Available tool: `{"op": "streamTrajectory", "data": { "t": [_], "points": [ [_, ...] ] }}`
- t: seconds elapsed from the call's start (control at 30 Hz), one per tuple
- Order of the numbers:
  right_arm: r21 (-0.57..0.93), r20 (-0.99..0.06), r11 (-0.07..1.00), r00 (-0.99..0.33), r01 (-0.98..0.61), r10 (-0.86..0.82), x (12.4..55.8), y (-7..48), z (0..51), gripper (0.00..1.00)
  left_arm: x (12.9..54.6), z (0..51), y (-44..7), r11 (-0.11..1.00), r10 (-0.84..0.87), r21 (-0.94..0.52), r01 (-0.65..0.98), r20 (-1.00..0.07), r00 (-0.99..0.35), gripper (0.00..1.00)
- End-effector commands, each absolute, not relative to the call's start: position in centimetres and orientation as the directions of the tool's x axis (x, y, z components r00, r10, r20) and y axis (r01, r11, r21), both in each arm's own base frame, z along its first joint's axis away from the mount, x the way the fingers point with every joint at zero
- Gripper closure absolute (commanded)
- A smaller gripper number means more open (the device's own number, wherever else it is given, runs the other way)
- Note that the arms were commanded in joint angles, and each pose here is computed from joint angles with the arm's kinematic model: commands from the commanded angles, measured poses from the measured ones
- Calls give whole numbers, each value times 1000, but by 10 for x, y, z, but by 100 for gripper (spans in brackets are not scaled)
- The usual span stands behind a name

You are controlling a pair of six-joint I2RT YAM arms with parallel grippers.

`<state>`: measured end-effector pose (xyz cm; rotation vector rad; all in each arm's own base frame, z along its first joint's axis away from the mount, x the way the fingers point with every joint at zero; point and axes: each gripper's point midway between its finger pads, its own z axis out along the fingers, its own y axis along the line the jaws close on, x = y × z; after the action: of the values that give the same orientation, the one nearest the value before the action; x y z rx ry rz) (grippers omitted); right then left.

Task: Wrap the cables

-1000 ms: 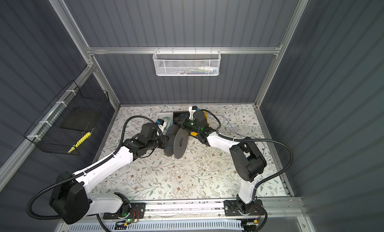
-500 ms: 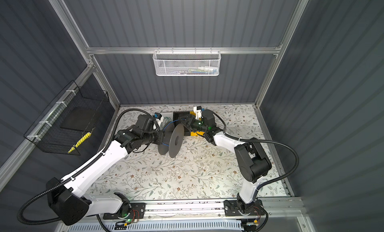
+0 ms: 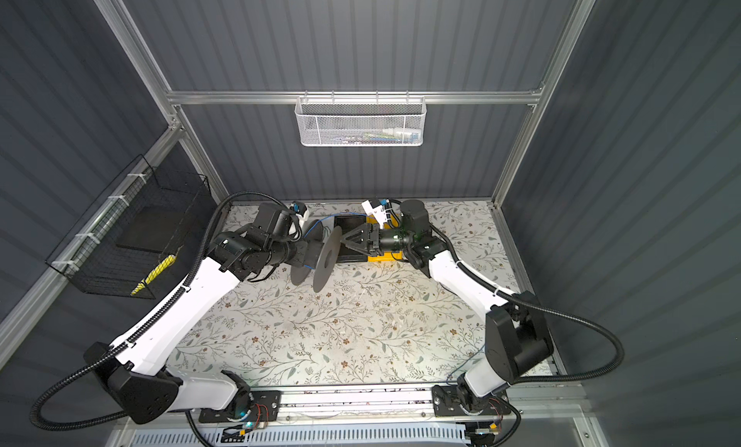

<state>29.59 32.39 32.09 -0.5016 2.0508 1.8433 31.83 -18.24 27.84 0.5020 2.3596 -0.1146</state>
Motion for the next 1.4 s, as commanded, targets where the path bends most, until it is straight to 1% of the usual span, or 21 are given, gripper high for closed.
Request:
{"op": "streamTrajectory", "data": {
  "t": [0.0, 0.07, 0.1, 0.17, 0.2, 0.23, 0.27, 0.37, 0.47, 0.6, 0.73, 0.83, 0.9, 0.93, 1.0, 1.07, 1.17, 1.2, 1.27, 1.37],
  "points": [
    [824, -562, 2, -818, -566, -119, 263, 317, 359, 40, 319, 295, -182, 914, 339, 77, 397, -684, -646, 100],
    [775, -628, -13, -766, -632, -141, 252, 313, 372, 40, 316, 295, -183, 909, 345, 69, 411, -677, -650, 100],
    [748, -657, 4, -741, -664, -142, 250, 310, 376, 40, 314, 295, -185, 903, 352, 63, 424, -674, -650, 100],
    [658, -732, 121, -669, -743, -130, 253, 300, 380, 39, 308, 297, -188, 893, 359, 42, 448, -668, -652, 100],
    [613, -756, 194, -640, -766, -138, 256, 294, 379, 38, 306, 298, -189, 889, 362, 35, 457, -665, -653, 100],
    [544, -789, 294, -599, -786, -139, 265, 286, 379, 36, 303, 299, -190, 884, 367, 27, 467, -661, -655, 100],
    [466, -822, 378, -550, -800, -150, 274, 278, 378, 35, 300, 300, -190, 879, 371, 19, 477, -657, -656, 100],
    [268, -869, 558, -447, -785, -213, 303, 257, 360, 30, 293, 306, -190, 870, 368, 2, 493, -667, -647, 100],
    [195, -836, 623, -461, -757, -299, 321, 250, 333, 29, 286, 316, -191, 862, 354, -22, 506, -689, -633, 100],
    [161, -830, 631, -450, -759, -330, 331, 250, 311, 24, 283, 331, -194, 851, 338, -44, 523, -716, -611, 100],
    [90, -823, 653, -425, -752, -376, 339, 244, 299, 21, 274, 334, -194, 839, 352, -57, 541, -701, -620, 100],
    [32, -791, 690, -441, -723, -425, 354, 235, 284, 21, 271, 335, -195, 831, 354, -70, 552, -699, -621, 100],
    [25, -777, 687, -446, -727, -444, 354, 234, 281, 25, 269, 334, -195, 830, 356, -71, 554, -697, -623, 100],
    [44, -787, 668, -438, -743, -435, 347, 237, 288, 26, 269, 333, -194, 832, 358, -70, 551, -691, -628, 100],
    [93, -830, 597, -393, -797, -395, 327, 247, 309, 27, 270, 333, -192, 837, 358, -63, 543, -688, -631, 100],
    [155, -856, 507, -371, -848, -360, 300, 255, 333, 27, 271, 333, -190, 846, 357, -52, 530, -684, -637, 100],
    [258, -847, 389, -401, -884, -349, 267, 262, 356, 27, 273, 332, -190, 850, 360, -48, 525, -673, -646, 100],
    [274, -844, 375, -408, -886, -347, 262, 262, 360, 27, 273, 331, -190, 850, 363, -47, 524, -669, -648, 100],
    [271, -845, 383, -408, -883, -344, 258, 259, 365, 28, 274, 329, -190, 849, 367, -48, 526, -664, -652, 100],
    [181, -858, 486, -379, -855, -347, 277, 248, 364, 27, 271, 329, -192, 840, 372, -58, 540, -663, -650, 100]
  ]
}}
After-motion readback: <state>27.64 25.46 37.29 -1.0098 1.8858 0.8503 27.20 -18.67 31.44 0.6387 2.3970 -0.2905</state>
